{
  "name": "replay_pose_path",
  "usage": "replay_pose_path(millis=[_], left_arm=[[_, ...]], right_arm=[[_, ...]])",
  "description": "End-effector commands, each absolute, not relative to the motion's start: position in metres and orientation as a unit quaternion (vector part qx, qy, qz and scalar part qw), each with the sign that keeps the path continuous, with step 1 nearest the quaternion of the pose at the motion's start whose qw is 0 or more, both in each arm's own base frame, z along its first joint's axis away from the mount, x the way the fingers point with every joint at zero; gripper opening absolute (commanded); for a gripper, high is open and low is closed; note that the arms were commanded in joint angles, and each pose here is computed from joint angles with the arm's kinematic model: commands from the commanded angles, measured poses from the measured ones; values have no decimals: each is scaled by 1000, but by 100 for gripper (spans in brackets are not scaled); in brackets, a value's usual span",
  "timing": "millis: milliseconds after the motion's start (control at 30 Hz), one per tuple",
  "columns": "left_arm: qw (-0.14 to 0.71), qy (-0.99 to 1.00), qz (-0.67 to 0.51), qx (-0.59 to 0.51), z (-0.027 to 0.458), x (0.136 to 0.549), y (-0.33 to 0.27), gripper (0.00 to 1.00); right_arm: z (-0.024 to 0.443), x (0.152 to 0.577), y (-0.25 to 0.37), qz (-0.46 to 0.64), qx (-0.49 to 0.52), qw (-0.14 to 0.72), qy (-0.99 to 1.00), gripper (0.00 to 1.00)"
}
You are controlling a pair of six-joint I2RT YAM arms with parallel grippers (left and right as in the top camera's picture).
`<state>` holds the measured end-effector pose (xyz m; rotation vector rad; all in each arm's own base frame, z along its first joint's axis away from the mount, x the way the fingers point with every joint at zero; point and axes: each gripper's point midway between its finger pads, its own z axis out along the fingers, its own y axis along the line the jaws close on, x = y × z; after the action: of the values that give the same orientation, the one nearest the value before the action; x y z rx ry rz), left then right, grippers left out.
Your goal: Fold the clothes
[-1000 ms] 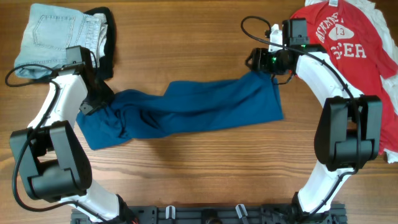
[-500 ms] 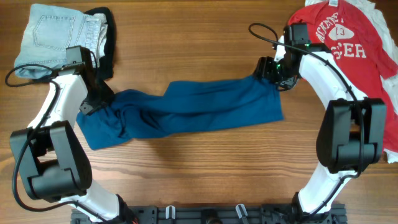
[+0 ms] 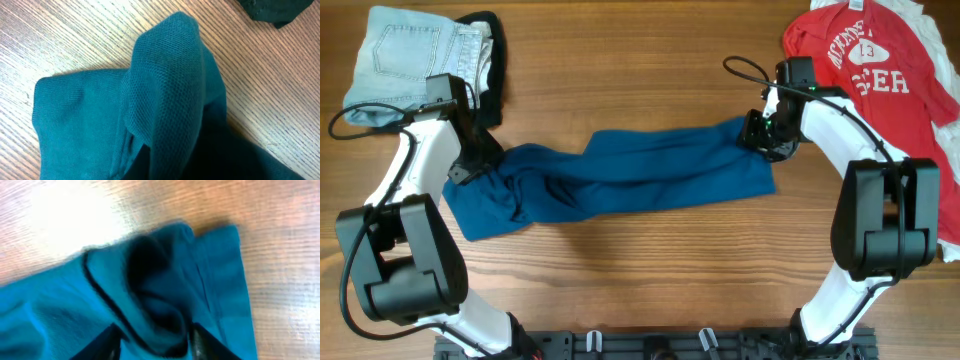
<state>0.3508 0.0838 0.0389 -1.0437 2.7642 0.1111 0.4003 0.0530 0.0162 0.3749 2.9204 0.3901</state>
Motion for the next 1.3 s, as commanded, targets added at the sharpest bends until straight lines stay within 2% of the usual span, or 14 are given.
replay_pose_path(millis=[0,100,200,267,433,567,600,700,767,833,1067,1133,1233,1267], left_arm=[[92,933,33,-346,38,353,81,4],[93,933,33,-346,38,353,81,4],[93,933,33,-346,38,353,81,4],[93,933,33,-346,38,353,81,4],[87,934,29,-345,39,351,78,4],[47,947,9,-318,78,325,64,4],[43,947,9,-317,88,317,62,13],[34,948,12,-316,110,295,59,50],[22,948,14,-316,114,286,57,65],[8,949,13,-316,113,279,55,68],[-68,940,-18,-333,101,246,28,67],[-77,938,-16,-338,88,240,22,61],[-88,937,-21,-337,60,230,7,39],[-88,937,-21,-339,52,228,4,38]], right_arm=[[21,406,58,148,121,110,975,35],[20,407,60,152,120,112,975,28],[20,408,59,153,123,114,974,4],[24,410,60,157,131,118,972,4],[80,425,56,155,120,186,963,4],[87,428,56,156,118,199,960,4],[87,428,56,156,118,198,960,4],[88,430,56,156,118,201,960,4],[89,431,56,155,107,206,960,4],[88,431,56,154,107,206,960,4],[89,433,56,153,97,212,960,4],[89,433,56,152,95,212,961,4],[89,433,54,148,96,213,961,4],[89,434,54,149,96,214,961,4]])
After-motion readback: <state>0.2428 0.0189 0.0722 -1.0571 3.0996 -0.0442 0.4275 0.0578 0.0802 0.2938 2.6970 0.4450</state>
